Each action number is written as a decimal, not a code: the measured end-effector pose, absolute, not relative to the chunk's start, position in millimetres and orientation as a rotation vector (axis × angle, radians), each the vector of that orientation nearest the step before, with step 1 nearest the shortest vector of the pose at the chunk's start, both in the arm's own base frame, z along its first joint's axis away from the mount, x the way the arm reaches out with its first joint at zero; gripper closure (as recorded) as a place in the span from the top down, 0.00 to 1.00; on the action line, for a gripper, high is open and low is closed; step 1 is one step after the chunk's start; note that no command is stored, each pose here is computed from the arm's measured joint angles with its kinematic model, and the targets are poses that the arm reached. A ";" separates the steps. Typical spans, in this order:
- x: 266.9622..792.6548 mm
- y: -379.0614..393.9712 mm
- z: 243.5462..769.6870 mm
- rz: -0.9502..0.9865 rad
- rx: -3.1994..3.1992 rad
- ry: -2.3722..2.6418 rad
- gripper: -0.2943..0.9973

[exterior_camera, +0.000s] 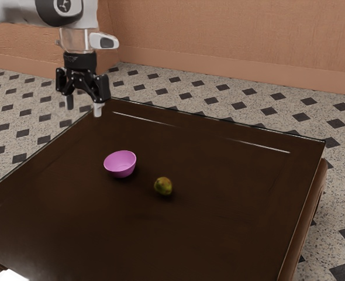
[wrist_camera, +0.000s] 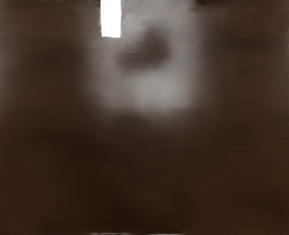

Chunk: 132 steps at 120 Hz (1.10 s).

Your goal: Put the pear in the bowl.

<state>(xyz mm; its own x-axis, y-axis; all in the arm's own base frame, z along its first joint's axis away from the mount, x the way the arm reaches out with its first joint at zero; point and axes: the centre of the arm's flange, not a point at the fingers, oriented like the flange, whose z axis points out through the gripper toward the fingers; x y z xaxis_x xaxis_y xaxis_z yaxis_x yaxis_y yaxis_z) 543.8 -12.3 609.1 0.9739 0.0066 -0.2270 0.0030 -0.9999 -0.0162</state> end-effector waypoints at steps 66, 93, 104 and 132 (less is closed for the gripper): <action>624.0 -34.9 431.8 0.345 -3.098 -0.003 0.77; 661.7 -80.1 377.3 0.284 -3.072 0.130 0.77; 664.9 -90.8 338.7 0.339 -3.073 0.151 0.77; 669.6 -100.7 306.7 0.270 -3.116 0.160 0.77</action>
